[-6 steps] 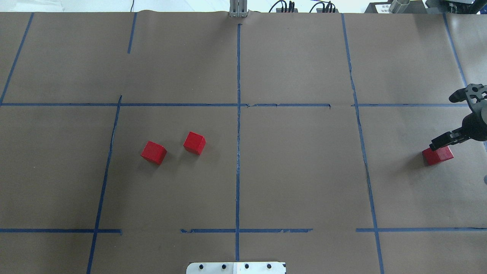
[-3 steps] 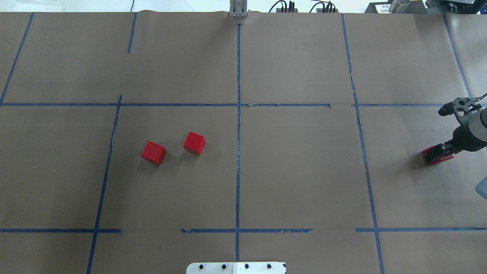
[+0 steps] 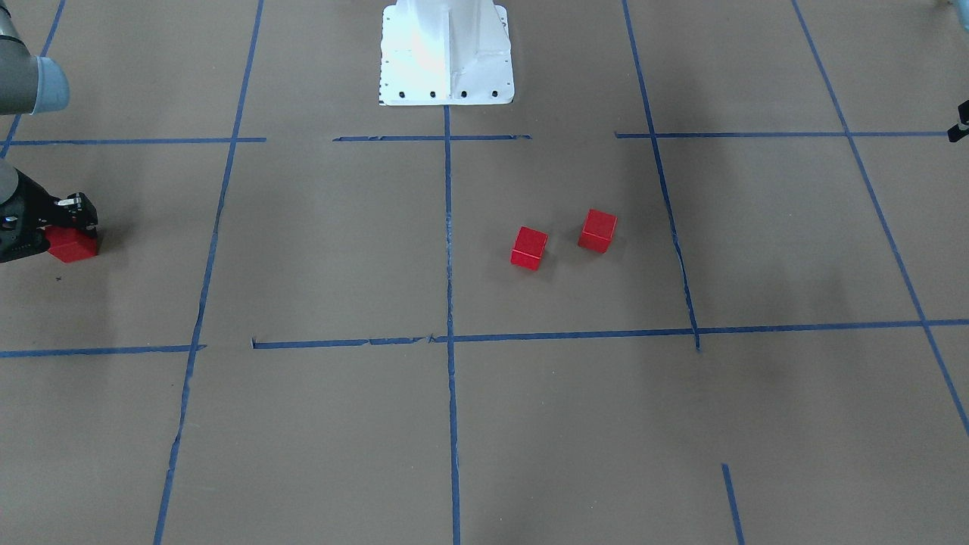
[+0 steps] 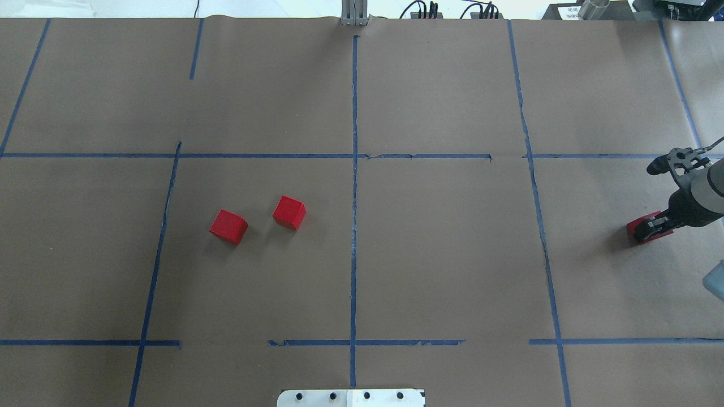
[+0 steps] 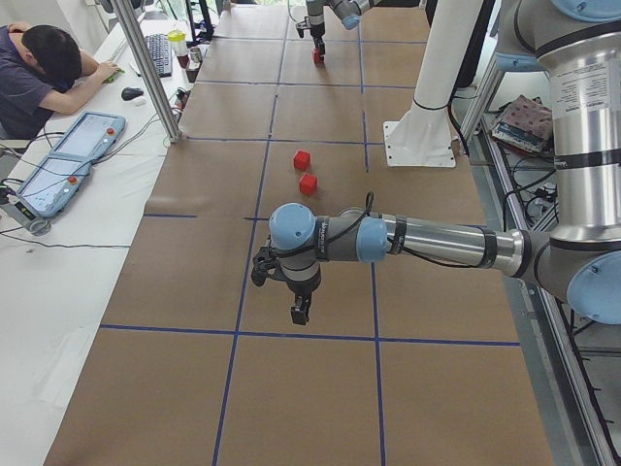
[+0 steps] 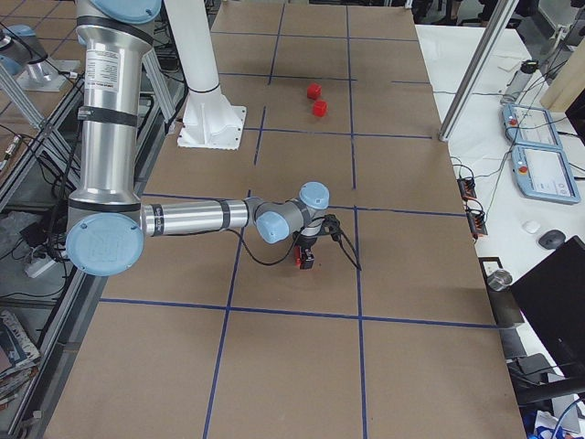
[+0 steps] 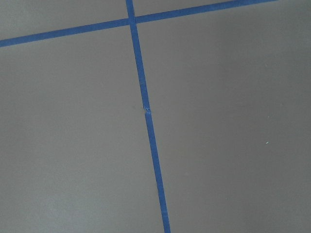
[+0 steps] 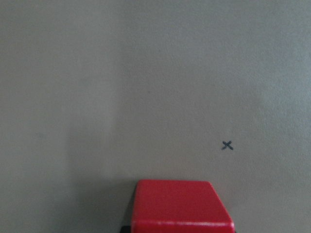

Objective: Form red blocks into L shape at center
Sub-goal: 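Carry the red cube with the right gripper toward the table center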

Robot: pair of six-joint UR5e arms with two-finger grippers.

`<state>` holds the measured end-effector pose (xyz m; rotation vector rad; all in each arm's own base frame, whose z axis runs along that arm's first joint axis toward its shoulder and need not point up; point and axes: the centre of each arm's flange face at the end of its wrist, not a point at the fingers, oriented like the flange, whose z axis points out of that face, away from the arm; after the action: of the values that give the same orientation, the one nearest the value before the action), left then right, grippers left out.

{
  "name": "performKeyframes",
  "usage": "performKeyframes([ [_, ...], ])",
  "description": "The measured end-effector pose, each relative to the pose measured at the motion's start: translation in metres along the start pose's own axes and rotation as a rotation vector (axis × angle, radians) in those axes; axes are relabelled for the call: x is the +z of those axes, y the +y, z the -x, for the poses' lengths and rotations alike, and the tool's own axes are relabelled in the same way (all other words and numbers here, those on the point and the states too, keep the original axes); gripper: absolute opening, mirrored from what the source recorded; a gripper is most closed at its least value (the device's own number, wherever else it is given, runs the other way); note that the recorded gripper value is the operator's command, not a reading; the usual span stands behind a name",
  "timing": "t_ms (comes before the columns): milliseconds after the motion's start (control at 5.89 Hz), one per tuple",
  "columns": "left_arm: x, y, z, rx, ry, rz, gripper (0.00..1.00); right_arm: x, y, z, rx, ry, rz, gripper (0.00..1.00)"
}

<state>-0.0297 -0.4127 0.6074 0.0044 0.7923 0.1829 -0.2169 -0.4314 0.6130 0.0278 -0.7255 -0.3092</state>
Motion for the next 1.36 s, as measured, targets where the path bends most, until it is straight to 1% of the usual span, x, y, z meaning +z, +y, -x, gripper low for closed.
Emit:
performKeyframes([
  [339,-0.001,0.000,-0.001,0.001,0.001,-0.001,1.00,-0.032,-0.047,0.055,0.012,-0.038,-0.060,0.07],
  [509,-0.001,0.000,-0.001,0.002,0.001,-0.002,1.00,-0.043,-0.076,0.108,0.051,-0.077,-0.083,0.07],
  [679,-0.001,0.000,-0.001,0.001,0.001,-0.003,1.00,-0.055,-0.107,0.178,0.111,-0.114,-0.086,0.07],
  [849,-0.001,0.000,-0.001,0.001,0.001,-0.003,1.00,-0.068,-0.131,0.253,0.182,-0.120,-0.080,0.06],
  [1018,-0.001,0.000,-0.001,0.001,0.001,-0.003,1.00,-0.074,-0.145,0.332,0.253,-0.108,-0.081,0.07],
  [1188,-0.001,0.000,-0.001,0.001,0.001,-0.003,1.00,-0.074,-0.152,0.399,0.316,-0.109,-0.083,0.08],
  [1358,-0.001,0.000,-0.001,0.001,0.001,-0.003,1.00,-0.069,-0.160,0.458,0.371,-0.113,-0.074,0.10],
])
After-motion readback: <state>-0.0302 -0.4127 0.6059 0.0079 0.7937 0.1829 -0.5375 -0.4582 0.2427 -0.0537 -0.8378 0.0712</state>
